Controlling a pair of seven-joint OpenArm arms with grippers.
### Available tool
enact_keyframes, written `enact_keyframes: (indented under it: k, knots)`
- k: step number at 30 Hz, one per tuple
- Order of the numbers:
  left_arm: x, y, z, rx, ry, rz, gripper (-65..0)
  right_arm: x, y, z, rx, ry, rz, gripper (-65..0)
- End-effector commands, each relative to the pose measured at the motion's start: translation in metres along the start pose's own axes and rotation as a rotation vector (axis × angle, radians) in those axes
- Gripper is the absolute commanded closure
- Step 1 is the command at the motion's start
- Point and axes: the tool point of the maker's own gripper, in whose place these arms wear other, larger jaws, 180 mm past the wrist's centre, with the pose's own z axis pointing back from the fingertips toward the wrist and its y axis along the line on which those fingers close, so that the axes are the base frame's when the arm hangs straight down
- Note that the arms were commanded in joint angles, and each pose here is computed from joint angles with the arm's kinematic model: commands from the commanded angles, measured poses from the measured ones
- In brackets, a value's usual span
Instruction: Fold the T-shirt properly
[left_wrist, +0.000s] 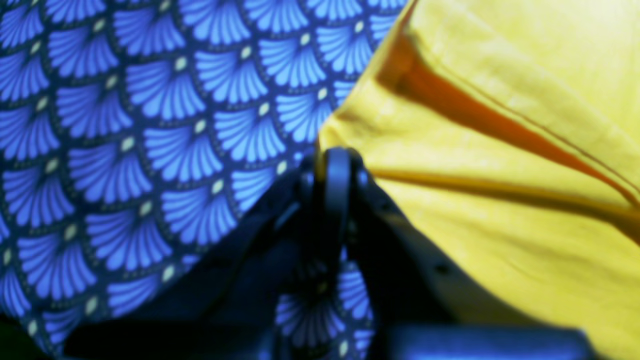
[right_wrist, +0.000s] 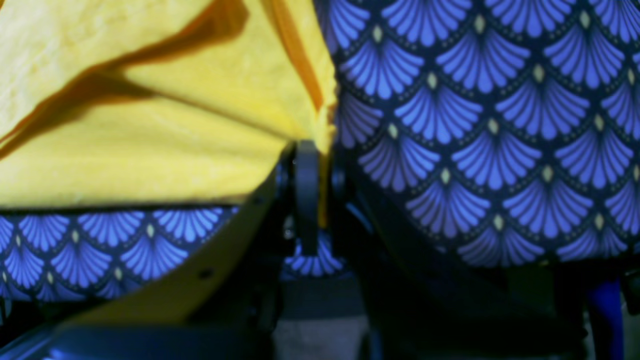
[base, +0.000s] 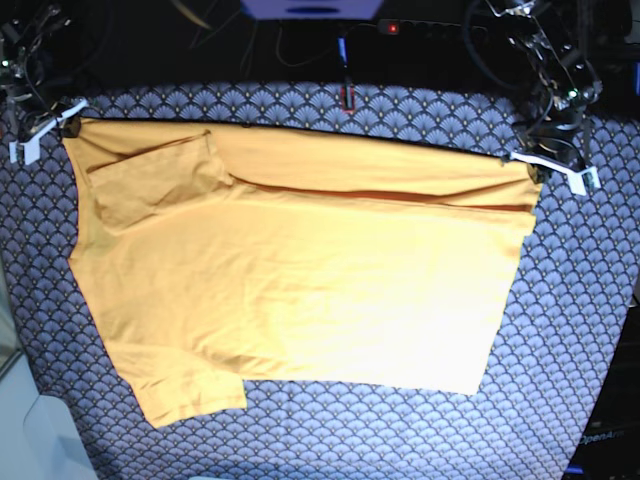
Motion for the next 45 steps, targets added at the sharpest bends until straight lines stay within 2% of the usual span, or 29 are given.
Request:
enact_keyframes:
  k: [1, 7, 22, 27, 45]
  knots:
    - [0.007, 0.011, 0.003, 0.037, -0.01, -0.022, 0.0, 0.0, -0.011, 0.005, -0.039, 0.019, 0.019, 0.0]
    - [-0.004, 0.006, 0.007, -0.008, 0.014, -0.06, 0.0, -0.002, -0.011, 0.005, -0.039, 0.022, 0.019, 0.0]
    - [-0.014, 0.017, 0.013, 0.007, 0.042, -0.085, 0.0, -0.012, -0.011, -0.001, -0.026, 0.046, -0.006, 0.0]
    - [-0.015, 0.021, 0.019, 0.01, -0.011, -0.088, 0.0, -0.009, -0.011, -0.001, -0.025, 0.023, -0.009, 0.0]
    - [-0.01, 0.022, 0.017, 0.011, -0.021, -0.089, 0.0, -0.01, -0.011, -0.001, -0.025, 0.025, -0.009, 0.0]
